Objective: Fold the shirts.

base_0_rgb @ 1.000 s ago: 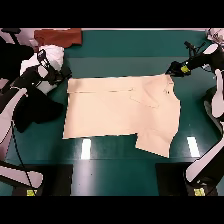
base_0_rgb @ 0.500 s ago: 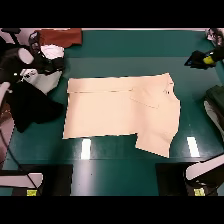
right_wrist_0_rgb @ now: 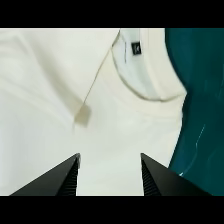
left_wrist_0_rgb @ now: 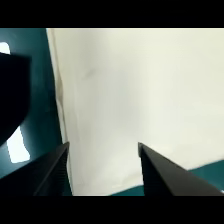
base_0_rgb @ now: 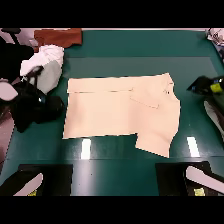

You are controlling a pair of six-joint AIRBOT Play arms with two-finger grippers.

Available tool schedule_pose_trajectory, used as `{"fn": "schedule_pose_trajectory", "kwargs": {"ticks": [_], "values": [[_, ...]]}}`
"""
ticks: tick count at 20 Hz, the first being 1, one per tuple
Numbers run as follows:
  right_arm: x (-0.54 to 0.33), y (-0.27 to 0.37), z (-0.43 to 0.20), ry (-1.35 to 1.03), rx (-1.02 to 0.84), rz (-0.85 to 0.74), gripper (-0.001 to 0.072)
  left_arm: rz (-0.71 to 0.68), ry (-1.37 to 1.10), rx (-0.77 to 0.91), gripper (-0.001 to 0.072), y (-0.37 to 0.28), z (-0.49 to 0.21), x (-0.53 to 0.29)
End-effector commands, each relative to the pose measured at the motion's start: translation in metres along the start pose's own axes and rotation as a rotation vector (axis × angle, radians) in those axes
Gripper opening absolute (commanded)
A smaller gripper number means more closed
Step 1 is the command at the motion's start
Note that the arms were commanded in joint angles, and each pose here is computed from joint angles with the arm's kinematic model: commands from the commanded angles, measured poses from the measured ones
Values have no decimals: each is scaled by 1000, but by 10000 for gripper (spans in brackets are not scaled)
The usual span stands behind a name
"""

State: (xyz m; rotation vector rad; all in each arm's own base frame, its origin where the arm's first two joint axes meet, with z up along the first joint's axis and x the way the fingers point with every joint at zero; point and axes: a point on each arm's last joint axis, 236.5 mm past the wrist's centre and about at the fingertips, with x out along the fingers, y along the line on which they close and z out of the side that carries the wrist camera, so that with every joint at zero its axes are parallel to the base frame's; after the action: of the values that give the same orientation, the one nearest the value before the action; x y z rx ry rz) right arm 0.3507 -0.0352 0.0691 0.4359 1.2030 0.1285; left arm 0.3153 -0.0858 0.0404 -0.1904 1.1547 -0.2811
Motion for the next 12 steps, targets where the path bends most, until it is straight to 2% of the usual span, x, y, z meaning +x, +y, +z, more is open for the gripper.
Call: {"fn": "schedule_pose_trajectory", "kwargs": {"ticks": [1, 6, 10, 12], "values": [[8, 6, -60, 31, 6, 16, 451, -112, 111, 1, 520, -19, -60, 13], [12, 18, -103, -15, 12, 42, 450, -124, 185, -18, 521, -12, -101, 39], [23, 20, -136, 75, 32, 67, 452, -106, 152, -21, 521, -7, -95, 43], [27, 7, -154, 117, 53, 28, 519, -89, 156, -10, 520, -3, -96, 44]]}}
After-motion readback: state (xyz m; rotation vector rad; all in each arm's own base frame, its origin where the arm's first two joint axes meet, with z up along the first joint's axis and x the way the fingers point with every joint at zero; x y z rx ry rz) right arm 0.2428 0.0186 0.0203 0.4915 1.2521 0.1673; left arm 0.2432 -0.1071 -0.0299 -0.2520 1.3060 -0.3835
